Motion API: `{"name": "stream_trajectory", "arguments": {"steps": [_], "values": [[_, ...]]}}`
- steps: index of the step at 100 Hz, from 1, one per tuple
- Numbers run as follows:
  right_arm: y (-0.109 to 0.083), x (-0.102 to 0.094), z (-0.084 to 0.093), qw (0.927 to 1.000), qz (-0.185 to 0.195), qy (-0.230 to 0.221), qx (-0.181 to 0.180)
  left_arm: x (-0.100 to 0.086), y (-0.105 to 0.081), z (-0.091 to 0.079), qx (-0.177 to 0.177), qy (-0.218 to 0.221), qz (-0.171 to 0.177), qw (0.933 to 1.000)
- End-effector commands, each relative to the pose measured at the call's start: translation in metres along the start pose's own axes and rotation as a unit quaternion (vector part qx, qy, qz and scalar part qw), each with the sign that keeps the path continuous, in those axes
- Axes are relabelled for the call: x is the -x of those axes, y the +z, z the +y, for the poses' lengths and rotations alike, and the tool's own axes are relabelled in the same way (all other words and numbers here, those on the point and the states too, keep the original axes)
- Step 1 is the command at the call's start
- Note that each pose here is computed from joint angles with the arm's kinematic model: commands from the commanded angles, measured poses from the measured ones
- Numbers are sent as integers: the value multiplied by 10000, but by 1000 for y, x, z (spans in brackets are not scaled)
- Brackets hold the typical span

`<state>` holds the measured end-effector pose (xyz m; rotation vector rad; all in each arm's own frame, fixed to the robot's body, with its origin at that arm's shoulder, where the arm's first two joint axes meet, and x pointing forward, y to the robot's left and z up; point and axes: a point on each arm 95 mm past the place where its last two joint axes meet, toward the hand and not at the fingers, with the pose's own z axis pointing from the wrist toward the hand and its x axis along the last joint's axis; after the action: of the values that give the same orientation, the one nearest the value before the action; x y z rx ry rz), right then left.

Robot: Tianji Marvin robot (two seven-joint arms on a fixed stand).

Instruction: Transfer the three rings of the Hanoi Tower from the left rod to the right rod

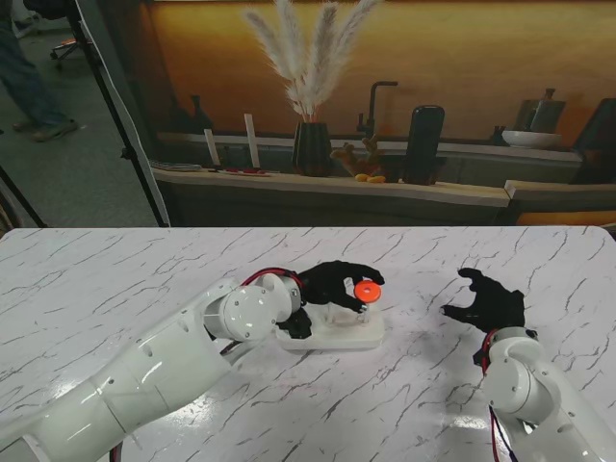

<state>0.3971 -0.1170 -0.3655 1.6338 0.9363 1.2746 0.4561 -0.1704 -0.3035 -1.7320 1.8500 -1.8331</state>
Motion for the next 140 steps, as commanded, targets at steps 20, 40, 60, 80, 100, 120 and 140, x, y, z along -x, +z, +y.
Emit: {"name": "stream_trajectory", "arguments": {"steps": [20, 40, 60, 80, 100, 120, 140], "values": [[-3, 1, -6, 10000, -19, 27, -61, -2, 3, 7, 150, -33, 97, 9998], [-3, 2, -6, 10000, -43, 24, -64, -2, 4, 9, 169, -51, 104, 9998], [-3, 2, -6, 9999, -50, 45, -75, -4, 4, 9, 191, -30, 120, 9997], [-4, 3, -6, 10000, -50, 51, -62, -1, 5, 12, 237, -46, 60, 9997], [-4, 4, -6, 10000, -67, 48, -53, 1, 6, 14, 237, -65, 35, 9997], [-4, 6, -6, 9999, -81, 30, -61, 3, 8, 16, 199, -67, 17, 9998], [-5, 6, -6, 9999, -94, 38, -69, 4, 9, 17, 179, -4, 35, 9998]]}}
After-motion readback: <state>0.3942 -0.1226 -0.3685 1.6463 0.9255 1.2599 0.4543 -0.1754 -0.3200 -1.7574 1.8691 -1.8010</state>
